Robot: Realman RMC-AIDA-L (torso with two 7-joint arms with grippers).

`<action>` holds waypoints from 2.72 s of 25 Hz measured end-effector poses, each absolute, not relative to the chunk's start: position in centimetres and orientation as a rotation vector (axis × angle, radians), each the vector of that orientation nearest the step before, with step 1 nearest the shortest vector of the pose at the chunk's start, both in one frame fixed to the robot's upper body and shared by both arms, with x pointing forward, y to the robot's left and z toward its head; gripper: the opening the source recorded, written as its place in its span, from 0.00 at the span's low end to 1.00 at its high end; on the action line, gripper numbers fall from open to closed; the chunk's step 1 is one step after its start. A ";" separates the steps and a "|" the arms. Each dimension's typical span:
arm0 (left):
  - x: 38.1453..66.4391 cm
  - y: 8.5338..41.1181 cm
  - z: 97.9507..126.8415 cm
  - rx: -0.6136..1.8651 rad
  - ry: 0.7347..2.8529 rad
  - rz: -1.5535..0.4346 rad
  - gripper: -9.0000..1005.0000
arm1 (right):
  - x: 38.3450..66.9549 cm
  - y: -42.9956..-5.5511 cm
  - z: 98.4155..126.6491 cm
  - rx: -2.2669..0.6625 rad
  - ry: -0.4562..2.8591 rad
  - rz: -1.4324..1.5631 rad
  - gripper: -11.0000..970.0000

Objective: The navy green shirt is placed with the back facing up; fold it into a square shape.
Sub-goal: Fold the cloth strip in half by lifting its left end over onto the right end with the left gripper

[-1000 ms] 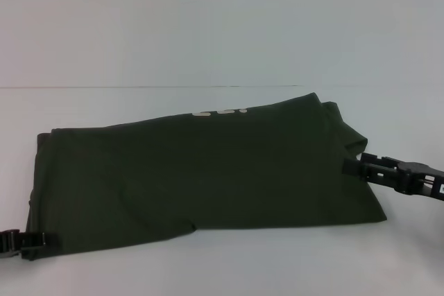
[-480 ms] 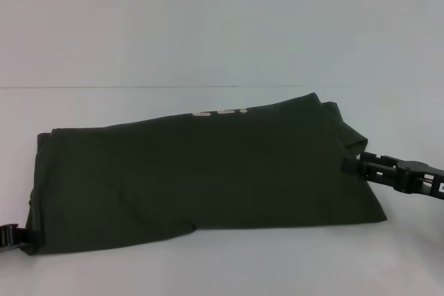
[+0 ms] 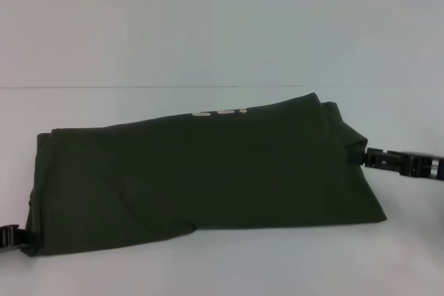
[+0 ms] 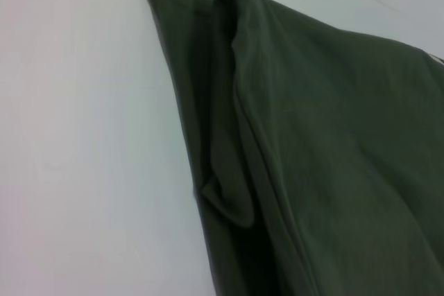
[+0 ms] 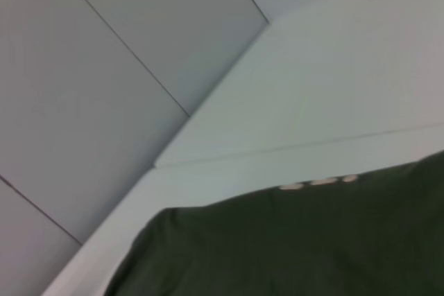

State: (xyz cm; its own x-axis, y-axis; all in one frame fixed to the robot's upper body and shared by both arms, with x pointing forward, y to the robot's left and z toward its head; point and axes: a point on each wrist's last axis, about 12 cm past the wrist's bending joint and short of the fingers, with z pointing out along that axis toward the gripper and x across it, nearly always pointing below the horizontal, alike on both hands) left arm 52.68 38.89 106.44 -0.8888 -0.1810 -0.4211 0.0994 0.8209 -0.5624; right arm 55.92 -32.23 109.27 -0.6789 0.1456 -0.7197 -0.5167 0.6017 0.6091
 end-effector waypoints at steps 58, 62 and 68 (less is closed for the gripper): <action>53.1 38.9 107.2 -0.017 2.531 -0.834 0.05 | 61.3 -29.4 110.1 -0.116 2.738 0.713 0.94; 53.1 38.9 107.3 -0.018 2.528 -0.835 0.05 | 61.3 -29.3 110.0 -0.123 2.733 0.710 0.94; 53.2 38.9 107.3 -0.019 2.527 -0.836 0.05 | 61.4 -29.3 110.1 -0.126 2.727 0.703 0.94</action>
State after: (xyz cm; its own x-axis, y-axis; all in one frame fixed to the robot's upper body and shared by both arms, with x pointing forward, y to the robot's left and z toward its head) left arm 53.15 38.90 107.30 -0.8871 -0.1576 -0.4338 0.1322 0.8137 -0.5661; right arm 61.43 -29.29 110.07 -0.9445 -0.0049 -0.3286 -0.1633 0.8748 0.4561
